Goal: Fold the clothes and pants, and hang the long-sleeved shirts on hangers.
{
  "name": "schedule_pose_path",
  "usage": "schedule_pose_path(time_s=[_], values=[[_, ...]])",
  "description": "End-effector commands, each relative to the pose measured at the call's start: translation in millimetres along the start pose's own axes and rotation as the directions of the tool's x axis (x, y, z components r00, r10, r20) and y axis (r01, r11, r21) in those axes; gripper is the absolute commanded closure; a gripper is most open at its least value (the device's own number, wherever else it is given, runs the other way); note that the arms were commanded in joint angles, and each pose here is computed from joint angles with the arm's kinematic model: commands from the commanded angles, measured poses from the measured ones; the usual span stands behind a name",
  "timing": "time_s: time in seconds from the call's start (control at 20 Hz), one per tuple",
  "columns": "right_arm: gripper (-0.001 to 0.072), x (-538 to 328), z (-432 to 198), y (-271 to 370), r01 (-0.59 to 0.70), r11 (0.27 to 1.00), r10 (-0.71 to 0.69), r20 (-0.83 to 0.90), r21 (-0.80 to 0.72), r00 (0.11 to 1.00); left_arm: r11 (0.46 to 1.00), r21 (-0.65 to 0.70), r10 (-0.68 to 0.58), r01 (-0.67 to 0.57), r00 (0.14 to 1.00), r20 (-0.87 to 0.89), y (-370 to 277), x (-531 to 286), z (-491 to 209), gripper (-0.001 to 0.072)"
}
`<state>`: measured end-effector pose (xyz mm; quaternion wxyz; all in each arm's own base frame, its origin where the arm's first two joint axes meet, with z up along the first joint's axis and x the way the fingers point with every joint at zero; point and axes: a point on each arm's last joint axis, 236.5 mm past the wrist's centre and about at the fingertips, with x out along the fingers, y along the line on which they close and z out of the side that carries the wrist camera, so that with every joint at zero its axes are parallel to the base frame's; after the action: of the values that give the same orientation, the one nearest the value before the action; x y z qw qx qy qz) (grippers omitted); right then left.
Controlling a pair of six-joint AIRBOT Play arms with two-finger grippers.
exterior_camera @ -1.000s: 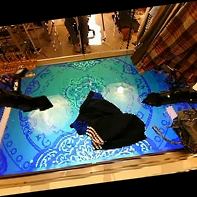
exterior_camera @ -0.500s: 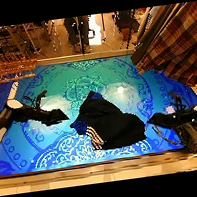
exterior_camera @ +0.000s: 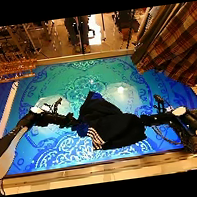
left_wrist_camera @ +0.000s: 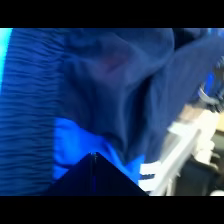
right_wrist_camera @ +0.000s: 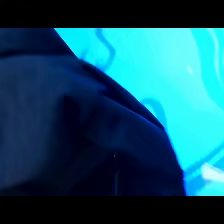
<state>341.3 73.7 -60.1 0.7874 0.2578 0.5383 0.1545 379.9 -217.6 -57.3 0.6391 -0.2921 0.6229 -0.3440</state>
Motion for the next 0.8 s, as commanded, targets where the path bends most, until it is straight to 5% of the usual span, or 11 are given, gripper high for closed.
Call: schedule_pose_path(time_s=[0.0, 0.1, 0.3, 0.4, 0.45, 0.6, 0.75], values=[[0.0701, -13, 27, 33, 0.019, 0.980, -0.020, -0.001, -0.196, 1.000, 0.992, 0.043, -0.119, 0.122, 0.990, -0.075, -30, -11, -13, 0.0694], [0.0701, -54, 39, 59, 0.036, 0.947, -0.032, 0.015, -0.319, 0.999, 0.985, 0.092, -0.139, 0.145, 0.988, -0.062, -48, -38, -11, 0.0696], [0.0687, -114, 56, 87, 0.124, 0.909, -0.064, 0.162, -0.398, 0.985, 0.992, 0.125, 0.029, -0.028, 1.000, -0.009, -30, -81, -11, 0.0673], [0.0344, -107, 39, 67, 0.151, 0.923, -0.131, 0.080, -0.355, 0.988, 0.989, 0.060, 0.142, -0.138, 0.988, -0.061, -1, -84, -24, 0.0240], [0.0269, -98, 27, 53, 0.162, 0.926, -0.165, 0.020, -0.340, 0.986, 0.981, 0.031, 0.195, -0.193, 0.975, -0.107, 14, -83, -33, 0.0183], [0.0142, -67, 11, 16, 0.190, 0.932, -0.225, -0.082, -0.309, 0.971, 0.979, -0.012, 0.196, -0.202, 0.962, -0.191, 27, -63, -44, 0.0181], [0.0121, -40, 10, -11, 0.201, 0.923, -0.260, -0.146, -0.328, 0.955, 0.993, -0.104, 0.029, -0.047, 0.985, -0.172, 9, -33, -31, 0.0181]])
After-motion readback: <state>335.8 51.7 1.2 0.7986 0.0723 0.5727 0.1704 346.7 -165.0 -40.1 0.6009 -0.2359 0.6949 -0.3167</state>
